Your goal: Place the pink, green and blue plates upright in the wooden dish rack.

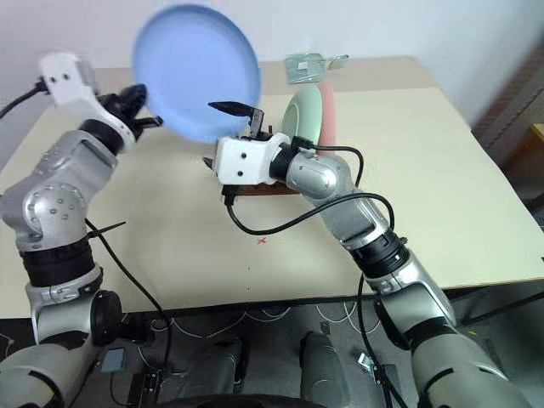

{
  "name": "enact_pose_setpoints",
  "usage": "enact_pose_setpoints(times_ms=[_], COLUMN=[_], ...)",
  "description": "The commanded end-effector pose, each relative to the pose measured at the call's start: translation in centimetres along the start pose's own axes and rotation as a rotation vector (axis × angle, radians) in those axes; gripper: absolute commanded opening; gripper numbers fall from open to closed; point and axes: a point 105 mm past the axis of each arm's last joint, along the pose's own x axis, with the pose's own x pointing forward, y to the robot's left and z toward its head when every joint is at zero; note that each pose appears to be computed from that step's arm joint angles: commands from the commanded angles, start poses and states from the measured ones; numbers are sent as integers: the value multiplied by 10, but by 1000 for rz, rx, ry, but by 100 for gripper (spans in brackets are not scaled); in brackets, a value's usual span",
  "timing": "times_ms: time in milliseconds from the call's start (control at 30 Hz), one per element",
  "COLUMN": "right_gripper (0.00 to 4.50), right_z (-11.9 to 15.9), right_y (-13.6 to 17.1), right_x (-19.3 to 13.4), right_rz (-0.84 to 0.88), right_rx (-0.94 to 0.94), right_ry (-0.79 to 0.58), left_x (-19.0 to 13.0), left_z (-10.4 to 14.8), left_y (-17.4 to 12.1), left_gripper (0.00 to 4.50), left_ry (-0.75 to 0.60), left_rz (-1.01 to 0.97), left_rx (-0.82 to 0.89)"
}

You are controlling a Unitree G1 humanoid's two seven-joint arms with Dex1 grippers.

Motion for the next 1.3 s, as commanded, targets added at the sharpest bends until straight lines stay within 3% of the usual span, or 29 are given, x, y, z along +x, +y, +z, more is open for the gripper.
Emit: enact_pose_setpoints(times_ms=[33, 133, 500, 600, 833, 1000, 1033, 1067, 1167, 1267, 1300], right_gripper=[450, 450, 450, 366, 17, 7, 0, 0, 0, 0, 0], right_z=[5, -5, -26, -29, -26, -24, -23, -23, -20, -7, -4], right_y=[-5, 1, 3, -1, -5, -12, -12, -12, -14, -15, -15], right_x=[3, 3, -1, -2, 0, 1, 1, 1, 2, 4, 5], right_rz=[-6, 18, 49, 38, 17, -25, -26, -27, -37, -55, -60], right_rx=[-99, -140, -199, -229, -267, -292, -294, -294, -297, -286, -282], right_ry=[-16, 30, 131, 147, 139, 137, 137, 137, 121, 57, 39], left_x=[-6, -9, -15, -16, -16, -17, -17, -18, -21, -30, -33], left_z=[22, 26, 49, 49, 44, 44, 44, 45, 53, 90, 97], left_y=[-21, -32, -30, -31, -31, -31, -31, -31, -27, -1, 8], left_gripper=[5, 5, 5, 0, 0, 0, 59, 77, 214, 370, 370], left_ry=[-49, -42, -104, -99, -80, -82, -91, -98, -151, -375, -420], left_rz=[-85, -148, -179, -182, -178, -192, -199, -204, -203, -133, -104], left_rx=[4, -13, -105, -107, -115, -151, -172, -187, -215, -311, -333])
